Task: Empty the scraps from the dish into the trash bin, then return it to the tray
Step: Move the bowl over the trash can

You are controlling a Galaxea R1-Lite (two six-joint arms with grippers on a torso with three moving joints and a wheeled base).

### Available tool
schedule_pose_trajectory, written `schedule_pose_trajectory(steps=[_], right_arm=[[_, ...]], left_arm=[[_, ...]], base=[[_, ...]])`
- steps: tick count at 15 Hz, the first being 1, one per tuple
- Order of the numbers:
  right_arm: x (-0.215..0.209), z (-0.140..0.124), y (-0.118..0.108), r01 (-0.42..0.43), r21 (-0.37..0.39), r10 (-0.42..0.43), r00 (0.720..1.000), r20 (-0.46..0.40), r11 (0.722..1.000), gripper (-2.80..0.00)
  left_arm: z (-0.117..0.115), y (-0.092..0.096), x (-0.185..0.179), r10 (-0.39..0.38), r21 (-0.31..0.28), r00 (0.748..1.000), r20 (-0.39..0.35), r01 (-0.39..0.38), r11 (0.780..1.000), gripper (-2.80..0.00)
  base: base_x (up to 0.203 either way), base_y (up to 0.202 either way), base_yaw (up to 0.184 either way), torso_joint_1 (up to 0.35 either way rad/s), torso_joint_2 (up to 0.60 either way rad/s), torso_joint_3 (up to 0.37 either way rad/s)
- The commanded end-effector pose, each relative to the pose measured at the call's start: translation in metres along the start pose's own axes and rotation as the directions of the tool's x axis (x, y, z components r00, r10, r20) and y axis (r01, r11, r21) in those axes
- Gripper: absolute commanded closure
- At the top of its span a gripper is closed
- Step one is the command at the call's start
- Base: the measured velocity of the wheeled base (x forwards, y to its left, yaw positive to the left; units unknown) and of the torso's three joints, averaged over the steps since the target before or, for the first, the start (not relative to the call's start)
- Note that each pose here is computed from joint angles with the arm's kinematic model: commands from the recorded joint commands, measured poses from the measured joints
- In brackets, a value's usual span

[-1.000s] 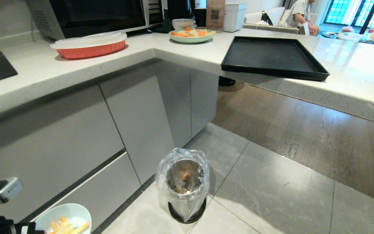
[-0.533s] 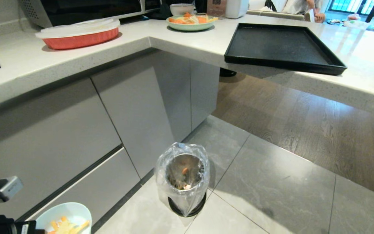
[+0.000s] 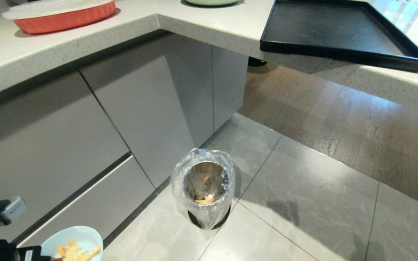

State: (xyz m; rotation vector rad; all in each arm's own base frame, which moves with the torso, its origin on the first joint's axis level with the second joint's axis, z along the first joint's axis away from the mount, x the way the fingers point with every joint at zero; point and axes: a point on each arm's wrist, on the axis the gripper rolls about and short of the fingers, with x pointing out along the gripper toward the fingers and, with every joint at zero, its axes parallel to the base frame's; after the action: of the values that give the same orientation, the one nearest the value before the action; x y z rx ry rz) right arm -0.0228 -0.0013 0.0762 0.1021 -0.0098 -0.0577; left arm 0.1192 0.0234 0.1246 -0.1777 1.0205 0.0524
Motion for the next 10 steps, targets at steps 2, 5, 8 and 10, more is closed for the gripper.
schedule_pose_trajectory(steps=[2, 5, 8, 10], right_arm=[[0.0000, 0.0000, 0.0000, 0.000, 0.001, 0.000, 1.000, 0.001, 1.000, 0.00], [0.0000, 0.0000, 0.0000, 0.000, 0.001, 0.000, 1.000, 0.001, 1.000, 0.00], [0.0001, 0.0001, 0.0000, 0.000, 0.001, 0.000, 1.000, -0.001, 1.000, 0.00], [0.0001, 0.0001, 0.0000, 0.000, 0.001, 0.000, 1.000, -0.001, 1.000, 0.00]], left_arm=[[0.0005, -0.0001, -0.0002, -0.001, 0.003, 1.000, 0.000, 0.001, 1.000, 0.00], [0.0006, -0.0003, -0.0012, -0.001, 0.006, 1.000, 0.006, 0.001, 1.000, 0.00], [0.0005, -0.0005, -0.0016, -0.001, 0.007, 1.000, 0.009, 0.001, 1.000, 0.00], [0.0005, -0.0005, -0.0017, -0.001, 0.007, 1.000, 0.009, 0.001, 1.000, 0.00]], base=[[0.000, 0.000, 0.000, 0.005, 0.00, -0.195], [0.000, 0.000, 0.000, 0.002, 0.00, -0.200], [0.000, 0.000, 0.000, -0.001, 0.01, -0.202], [0.000, 0.000, 0.000, 0.003, 0.00, -0.195]])
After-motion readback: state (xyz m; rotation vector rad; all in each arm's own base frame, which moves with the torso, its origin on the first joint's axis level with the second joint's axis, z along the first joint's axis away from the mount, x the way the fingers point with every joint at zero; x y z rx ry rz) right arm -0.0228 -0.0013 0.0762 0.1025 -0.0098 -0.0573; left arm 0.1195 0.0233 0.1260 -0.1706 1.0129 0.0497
